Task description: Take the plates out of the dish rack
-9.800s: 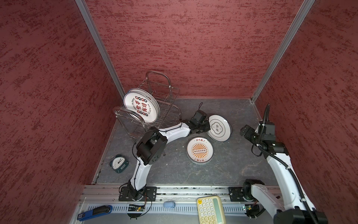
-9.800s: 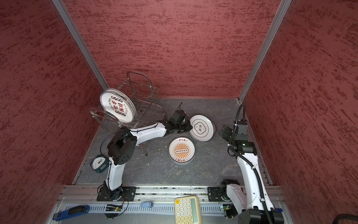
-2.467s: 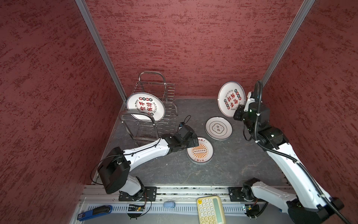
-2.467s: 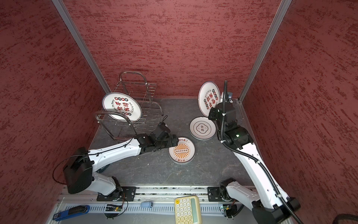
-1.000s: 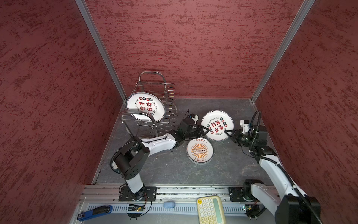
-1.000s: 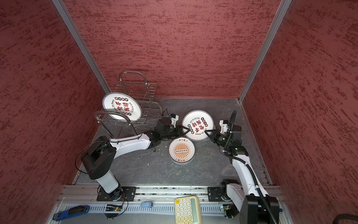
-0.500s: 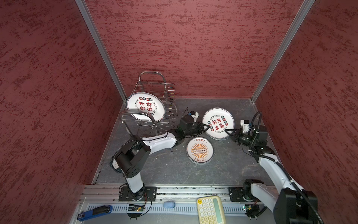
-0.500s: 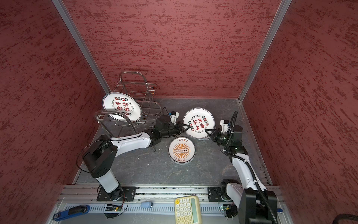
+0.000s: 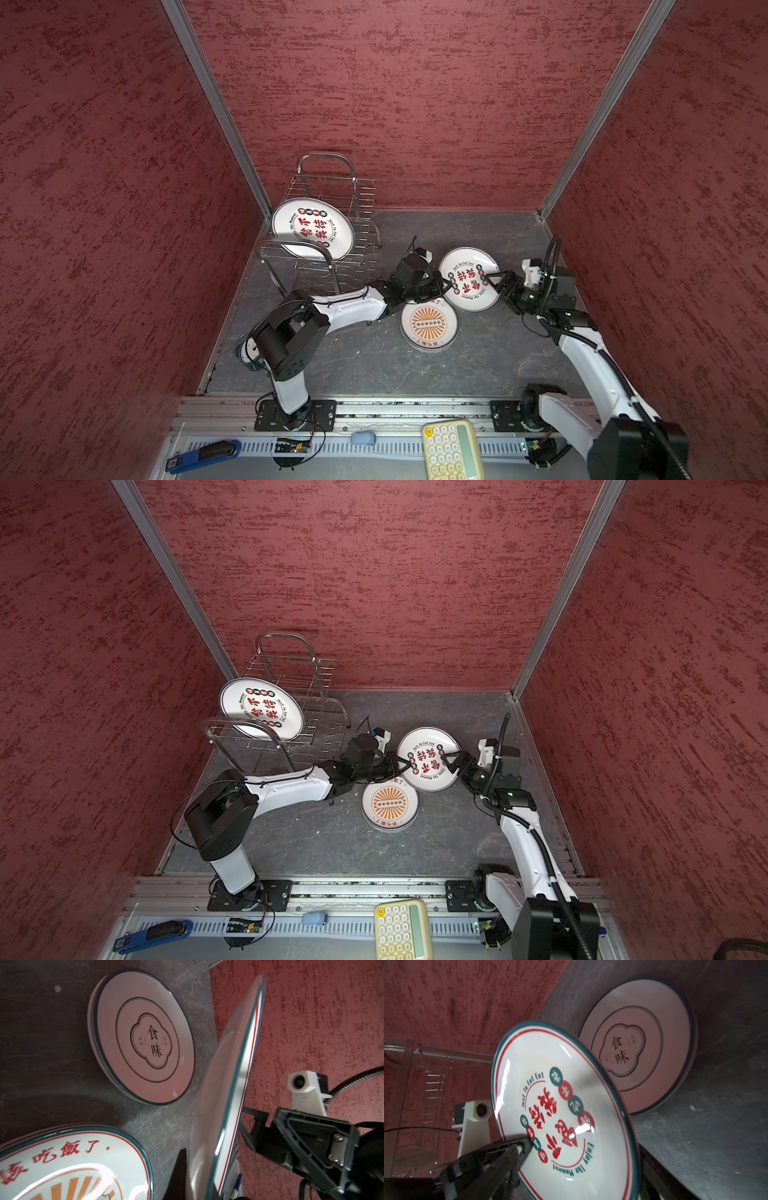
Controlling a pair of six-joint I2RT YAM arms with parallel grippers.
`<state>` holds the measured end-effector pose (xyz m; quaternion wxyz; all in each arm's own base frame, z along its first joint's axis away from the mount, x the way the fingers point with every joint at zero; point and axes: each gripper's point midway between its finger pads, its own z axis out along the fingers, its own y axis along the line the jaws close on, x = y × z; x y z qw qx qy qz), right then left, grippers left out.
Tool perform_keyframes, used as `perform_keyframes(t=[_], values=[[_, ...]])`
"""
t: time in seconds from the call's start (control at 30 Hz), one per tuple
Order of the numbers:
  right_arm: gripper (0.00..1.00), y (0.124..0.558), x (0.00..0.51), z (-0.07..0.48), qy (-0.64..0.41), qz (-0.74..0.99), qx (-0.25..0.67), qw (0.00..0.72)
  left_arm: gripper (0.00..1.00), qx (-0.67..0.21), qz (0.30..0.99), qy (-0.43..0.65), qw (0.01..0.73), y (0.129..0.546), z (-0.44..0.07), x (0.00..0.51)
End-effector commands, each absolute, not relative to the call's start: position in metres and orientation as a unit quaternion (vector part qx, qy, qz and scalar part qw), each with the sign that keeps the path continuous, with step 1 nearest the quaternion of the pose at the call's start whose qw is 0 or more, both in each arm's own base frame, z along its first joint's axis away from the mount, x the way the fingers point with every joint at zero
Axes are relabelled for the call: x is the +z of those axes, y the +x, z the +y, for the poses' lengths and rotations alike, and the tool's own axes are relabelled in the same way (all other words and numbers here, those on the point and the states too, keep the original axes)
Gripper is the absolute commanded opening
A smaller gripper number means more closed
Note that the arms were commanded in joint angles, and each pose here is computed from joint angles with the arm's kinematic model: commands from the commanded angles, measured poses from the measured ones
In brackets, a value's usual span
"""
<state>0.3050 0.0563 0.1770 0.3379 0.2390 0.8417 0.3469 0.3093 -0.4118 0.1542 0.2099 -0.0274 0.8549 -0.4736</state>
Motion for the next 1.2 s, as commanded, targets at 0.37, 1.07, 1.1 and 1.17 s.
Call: perform_keyframes(t=[0.37, 1.07, 1.1, 1.17], values=[[0.99, 0.271, 0.179, -0.034, 0.3, 0.865, 0.072, 0.395, 0.0, -0.422, 0.87, -0.064, 0.246, 0.348, -0.425, 0.157], [0.99, 0.27, 0.194, -0.023, 0.26, 0.866, 0.092, 0.416, 0.02, -0.355, 0.912, -0.118, 0.17, 0.392, -0.438, 0.107], [0.99, 0.27, 0.194, -0.023, 0.259, 0.867, 0.094, 0.416, 0.04, -0.352, 0.913, -0.118, 0.168, 0.392, -0.438, 0.105], [0.99, 0.27, 0.194, -0.022, 0.257, 0.867, 0.096, 0.415, 0.13, -0.346, 0.916, -0.121, 0.163, 0.391, -0.438, 0.102]])
